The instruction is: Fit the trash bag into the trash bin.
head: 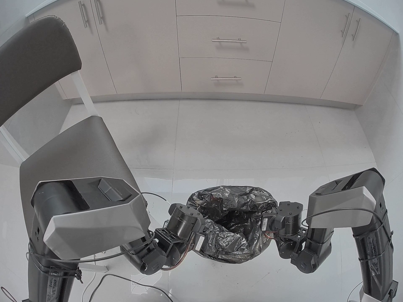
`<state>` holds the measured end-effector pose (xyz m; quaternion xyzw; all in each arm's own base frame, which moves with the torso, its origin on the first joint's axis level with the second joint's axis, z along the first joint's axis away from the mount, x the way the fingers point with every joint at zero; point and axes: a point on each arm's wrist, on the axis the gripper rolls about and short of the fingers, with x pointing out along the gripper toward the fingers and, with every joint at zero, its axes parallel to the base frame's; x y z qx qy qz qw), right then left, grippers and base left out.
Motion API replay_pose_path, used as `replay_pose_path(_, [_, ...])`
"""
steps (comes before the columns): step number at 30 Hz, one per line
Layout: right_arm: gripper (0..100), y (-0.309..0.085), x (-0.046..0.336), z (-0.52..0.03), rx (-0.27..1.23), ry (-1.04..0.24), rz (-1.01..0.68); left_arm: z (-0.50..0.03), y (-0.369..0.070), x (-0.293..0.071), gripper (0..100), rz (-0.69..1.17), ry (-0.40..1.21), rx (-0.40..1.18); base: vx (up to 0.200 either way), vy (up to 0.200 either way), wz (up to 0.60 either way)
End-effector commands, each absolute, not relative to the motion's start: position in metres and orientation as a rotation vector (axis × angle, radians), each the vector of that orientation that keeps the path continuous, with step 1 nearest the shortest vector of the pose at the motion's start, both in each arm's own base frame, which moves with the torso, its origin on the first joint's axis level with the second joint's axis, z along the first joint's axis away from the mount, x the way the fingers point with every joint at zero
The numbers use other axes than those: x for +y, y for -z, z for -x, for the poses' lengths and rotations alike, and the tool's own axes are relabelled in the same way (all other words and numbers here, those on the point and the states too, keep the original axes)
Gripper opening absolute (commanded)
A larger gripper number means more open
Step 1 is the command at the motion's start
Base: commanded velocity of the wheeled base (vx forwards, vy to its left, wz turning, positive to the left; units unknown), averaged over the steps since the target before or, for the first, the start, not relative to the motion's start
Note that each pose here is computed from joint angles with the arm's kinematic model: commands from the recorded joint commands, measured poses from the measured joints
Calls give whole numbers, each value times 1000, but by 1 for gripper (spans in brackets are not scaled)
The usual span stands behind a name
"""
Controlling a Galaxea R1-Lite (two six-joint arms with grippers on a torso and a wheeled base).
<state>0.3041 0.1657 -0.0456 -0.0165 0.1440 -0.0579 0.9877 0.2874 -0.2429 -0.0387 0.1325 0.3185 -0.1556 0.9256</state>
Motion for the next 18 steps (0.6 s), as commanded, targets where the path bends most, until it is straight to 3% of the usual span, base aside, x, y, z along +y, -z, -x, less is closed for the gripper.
replay_pose_path(1, [0, 44, 166, -305, 275, 116, 23, -290, 35, -246, 0, -276, 301, 641, 0, 0, 0])
replay_pose_path(18, [0, 44, 166, -305, 275, 115, 25, -285, 31, -266, 0, -376, 190, 625, 0, 0, 0])
